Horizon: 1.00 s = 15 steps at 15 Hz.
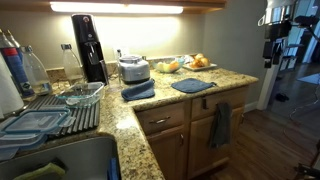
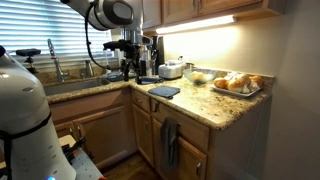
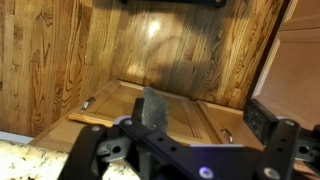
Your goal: Pick up the blue cloth on the right side of the counter, hang the cloth on the right drawer
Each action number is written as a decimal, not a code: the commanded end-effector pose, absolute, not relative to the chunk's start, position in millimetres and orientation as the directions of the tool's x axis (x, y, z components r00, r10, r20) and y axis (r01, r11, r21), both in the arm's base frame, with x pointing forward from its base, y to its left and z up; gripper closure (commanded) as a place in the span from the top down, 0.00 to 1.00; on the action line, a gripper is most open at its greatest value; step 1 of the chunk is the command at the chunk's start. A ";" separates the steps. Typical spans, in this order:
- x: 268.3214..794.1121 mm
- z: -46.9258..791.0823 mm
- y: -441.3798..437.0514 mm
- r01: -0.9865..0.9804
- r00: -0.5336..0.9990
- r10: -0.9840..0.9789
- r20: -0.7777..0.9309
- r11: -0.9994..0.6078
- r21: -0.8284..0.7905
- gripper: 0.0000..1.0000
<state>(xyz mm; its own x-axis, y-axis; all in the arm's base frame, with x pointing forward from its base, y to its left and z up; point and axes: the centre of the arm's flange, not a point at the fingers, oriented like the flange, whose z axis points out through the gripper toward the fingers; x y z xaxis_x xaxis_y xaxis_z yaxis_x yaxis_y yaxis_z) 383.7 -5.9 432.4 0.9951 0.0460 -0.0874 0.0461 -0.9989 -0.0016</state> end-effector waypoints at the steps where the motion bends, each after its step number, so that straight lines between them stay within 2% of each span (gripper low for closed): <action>1: 383.7 432.4 -5.9 0.046 0.995 0.046 -0.087 -0.999 -0.002 1.00; 4: 386.2 432.0 -5.7 0.028 0.995 0.029 -0.092 -1.000 -0.007 1.00; 11: 412.5 441.9 -2.2 -0.256 0.966 -0.255 -0.050 -0.967 0.003 1.00; 15: 426.3 441.5 -6.8 -0.400 0.916 -0.398 -0.045 -0.915 -0.050 1.00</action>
<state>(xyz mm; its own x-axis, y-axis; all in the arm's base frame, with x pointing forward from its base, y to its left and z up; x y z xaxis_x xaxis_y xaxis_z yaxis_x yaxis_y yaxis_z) 412.5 -2.9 442.6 0.9547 -0.2936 -0.0490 -0.2945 -0.9556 -0.0130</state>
